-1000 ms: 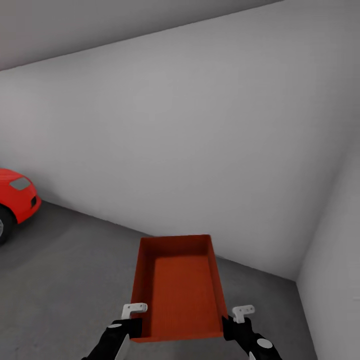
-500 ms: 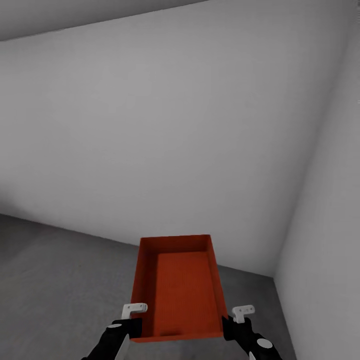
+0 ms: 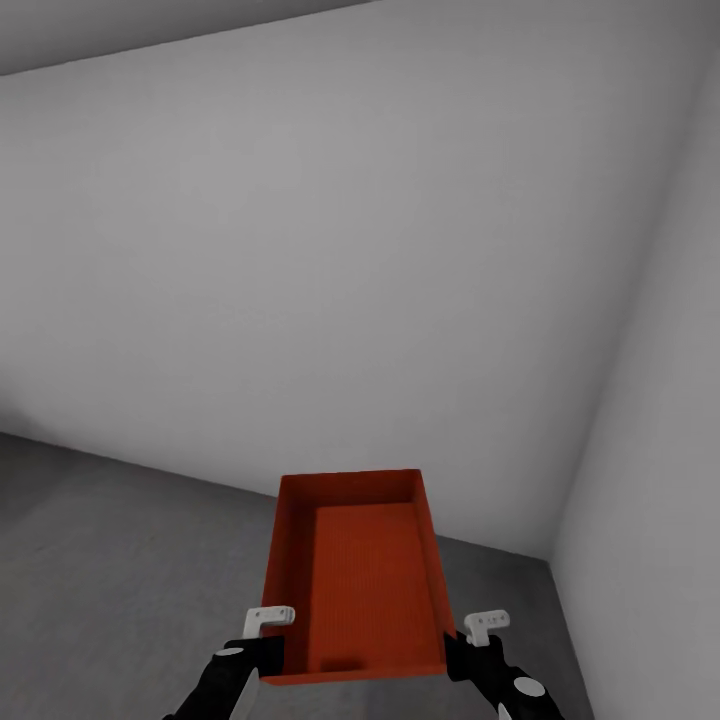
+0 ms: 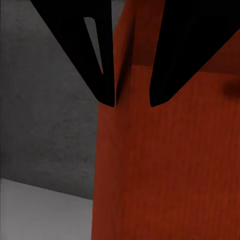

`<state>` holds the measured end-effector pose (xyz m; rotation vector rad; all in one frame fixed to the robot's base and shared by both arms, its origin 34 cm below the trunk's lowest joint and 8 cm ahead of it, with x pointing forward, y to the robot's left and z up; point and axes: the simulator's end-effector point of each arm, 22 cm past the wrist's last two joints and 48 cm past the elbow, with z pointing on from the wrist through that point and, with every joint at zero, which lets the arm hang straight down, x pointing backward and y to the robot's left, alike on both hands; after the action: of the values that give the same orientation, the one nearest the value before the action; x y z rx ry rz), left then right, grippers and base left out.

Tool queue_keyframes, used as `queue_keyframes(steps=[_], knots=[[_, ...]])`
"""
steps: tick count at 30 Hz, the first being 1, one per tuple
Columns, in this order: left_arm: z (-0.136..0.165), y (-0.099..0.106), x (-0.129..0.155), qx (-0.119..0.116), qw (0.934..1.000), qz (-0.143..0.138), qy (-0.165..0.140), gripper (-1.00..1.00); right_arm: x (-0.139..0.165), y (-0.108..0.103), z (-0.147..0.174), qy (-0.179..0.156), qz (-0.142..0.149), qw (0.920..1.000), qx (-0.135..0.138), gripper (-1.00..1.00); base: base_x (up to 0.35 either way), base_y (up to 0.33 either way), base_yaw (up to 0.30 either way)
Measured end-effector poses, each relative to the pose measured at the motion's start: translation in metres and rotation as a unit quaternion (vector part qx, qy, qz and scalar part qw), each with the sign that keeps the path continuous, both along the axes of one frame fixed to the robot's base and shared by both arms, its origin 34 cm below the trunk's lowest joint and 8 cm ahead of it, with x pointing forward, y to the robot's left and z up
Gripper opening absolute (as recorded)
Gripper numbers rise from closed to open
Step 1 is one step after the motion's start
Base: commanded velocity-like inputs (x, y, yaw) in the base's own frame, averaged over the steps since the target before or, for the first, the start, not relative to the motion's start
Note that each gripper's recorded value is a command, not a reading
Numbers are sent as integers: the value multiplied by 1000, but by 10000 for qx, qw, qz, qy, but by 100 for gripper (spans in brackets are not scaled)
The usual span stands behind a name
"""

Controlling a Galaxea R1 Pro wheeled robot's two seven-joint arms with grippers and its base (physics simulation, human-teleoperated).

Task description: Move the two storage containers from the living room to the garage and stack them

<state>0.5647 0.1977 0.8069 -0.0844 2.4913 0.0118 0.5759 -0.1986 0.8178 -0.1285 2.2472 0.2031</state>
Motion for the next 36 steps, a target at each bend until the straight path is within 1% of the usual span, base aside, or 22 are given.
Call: queue_keyframes(steps=[6, 8, 14, 25, 33, 36], knots=[[-3, 0, -1, 0, 10000, 0, 28, -100, -1, 0, -3, 28, -1, 10000, -1, -100, 324, 0, -148], [-4, 0, -1, 0, 10000, 0, 42, -100, -1, 0, -4, 43, 0, 10000, -2, -100, 152, 0, -236], [-6, 0, -2, -1, 10000, -1, 63, -100, -2, 0, -6, 64, -1, 10000, 0, -100, 27, 0, -225], [-6, 0, -2, 1, 10000, 0, 70, -100, -2, 0, -7, 70, 0, 10000, 0, -100, 1, 0, -39], [-6, 0, -2, -1, 10000, -1, 70, -100, -2, 0, -7, 70, -1, 10000, 0, -100, 0, 0, -230], [-7, 0, -2, 0, 10000, -1, 71, -100, -2, 0, -7, 71, 0, 10000, 0, -100, 0, 0, -96]])
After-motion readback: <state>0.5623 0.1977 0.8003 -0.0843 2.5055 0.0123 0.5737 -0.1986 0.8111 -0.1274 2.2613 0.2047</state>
